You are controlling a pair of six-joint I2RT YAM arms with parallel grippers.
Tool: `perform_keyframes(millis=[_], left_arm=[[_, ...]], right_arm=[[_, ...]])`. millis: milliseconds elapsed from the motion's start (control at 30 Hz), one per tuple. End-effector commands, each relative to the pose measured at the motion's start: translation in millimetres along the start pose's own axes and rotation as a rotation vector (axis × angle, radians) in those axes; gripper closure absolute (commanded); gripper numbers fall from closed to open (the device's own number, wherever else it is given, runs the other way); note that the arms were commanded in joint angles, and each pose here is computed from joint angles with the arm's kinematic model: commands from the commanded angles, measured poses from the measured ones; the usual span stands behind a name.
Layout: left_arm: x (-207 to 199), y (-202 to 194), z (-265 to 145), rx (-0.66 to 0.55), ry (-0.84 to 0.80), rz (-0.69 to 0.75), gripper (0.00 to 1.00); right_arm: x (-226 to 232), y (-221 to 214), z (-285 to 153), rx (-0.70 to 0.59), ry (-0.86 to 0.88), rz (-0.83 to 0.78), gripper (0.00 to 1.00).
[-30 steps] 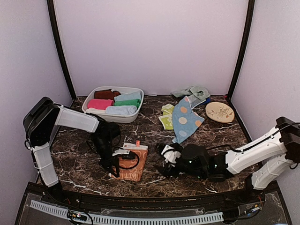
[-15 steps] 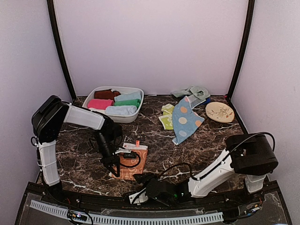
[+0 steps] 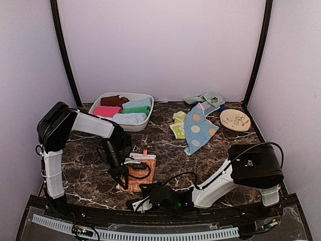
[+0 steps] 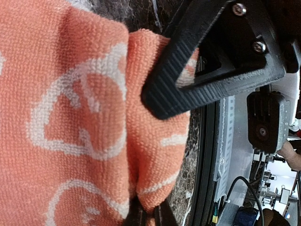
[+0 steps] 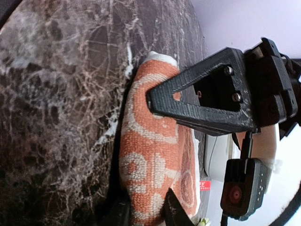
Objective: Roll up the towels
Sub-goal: Roll the towel at the center of the board.
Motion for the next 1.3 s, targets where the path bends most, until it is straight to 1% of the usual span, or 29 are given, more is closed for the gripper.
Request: perform_keyframes(millis=[0,67,100,133,167,200,267,367,433,500,633,700,800,900,933,967,1033,1167,1267], left_arm=[[0,-7,-1,0.043,0.008,0.006,0.92],[8,-4,-6,0.02,0.071,0.017,0.76],[8,-1,-11,0.001,0.107,0.038,0.66],[15,-3,-19,-0.035,0.142,0.025,0.53],[15,-1,-28,-0.071,0.188,0.04,0.49],[15,-1,-35,-0.099,0.227,0.049,0.47],[13,-5,-46,-0.138,0.299,0.073,0.47],[14,-16,-64,-0.187,0.428,0.103,0.46],[12,-22,-75,-0.226,0.486,0.119,0.46],[8,-28,-81,-0.253,0.522,0.14,0.46],[-13,-27,-78,-0.301,0.546,0.246,0.47],[-21,-23,-75,-0.298,0.547,0.27,0.47],[-25,-13,-65,-0.245,0.549,0.309,0.5],[-27,1,-56,-0.227,0.561,0.362,0.49],[-24,4,-56,-0.225,0.578,0.369,0.48],[-23,11,-50,-0.211,0.591,0.406,0.47],[-16,18,-42,-0.176,0.629,0.442,0.46],[10,32,-43,-0.127,0.754,0.474,0.47],[22,36,-42,-0.104,0.776,0.483,0.49]], right_arm=[[1,1,4,0.011,0.052,0.139,0.9],[2,2,4,0.014,0.077,0.194,0.98],[3,1,3,0.021,0.091,0.22,1.0],[4,1,3,0.027,0.107,0.255,1.0],[5,2,2,0.03,0.127,0.298,1.0],[4,1,2,0.036,0.151,0.359,1.0],[1,-3,2,0.055,0.205,0.483,1.0],[-7,-6,0,0.051,0.3,0.695,1.0],[-9,-7,-2,0.038,0.375,0.814,1.0],[-7,-9,-4,0.033,0.46,0.918,1.0],[3,-16,-2,0.036,0.663,1.128,1.0],[9,-19,-1,0.035,0.765,1.222,1.0],[15,-24,3,0.042,0.903,1.396,1.0],[17,-34,7,0.06,1.002,1.553,1.0],[15,-38,9,0.063,1.02,1.594,1.0],[15,-39,10,0.074,1.04,1.618,1.0],[15,-39,10,0.083,1.08,1.65,1.0],[13,-40,11,0.092,1.1,1.677,1.0],[16,-40,9,0.102,1.125,1.683,1.0]])
Point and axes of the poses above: each gripper's point midway between its finger pads, its own z axis out along the fingers, its own x axis along the line the jaws close on, y = z × x, the point moved 1 cm from there along -z, back along the fingers, and after that the axes turned 5 degrees about z, right-handed, at the moved point
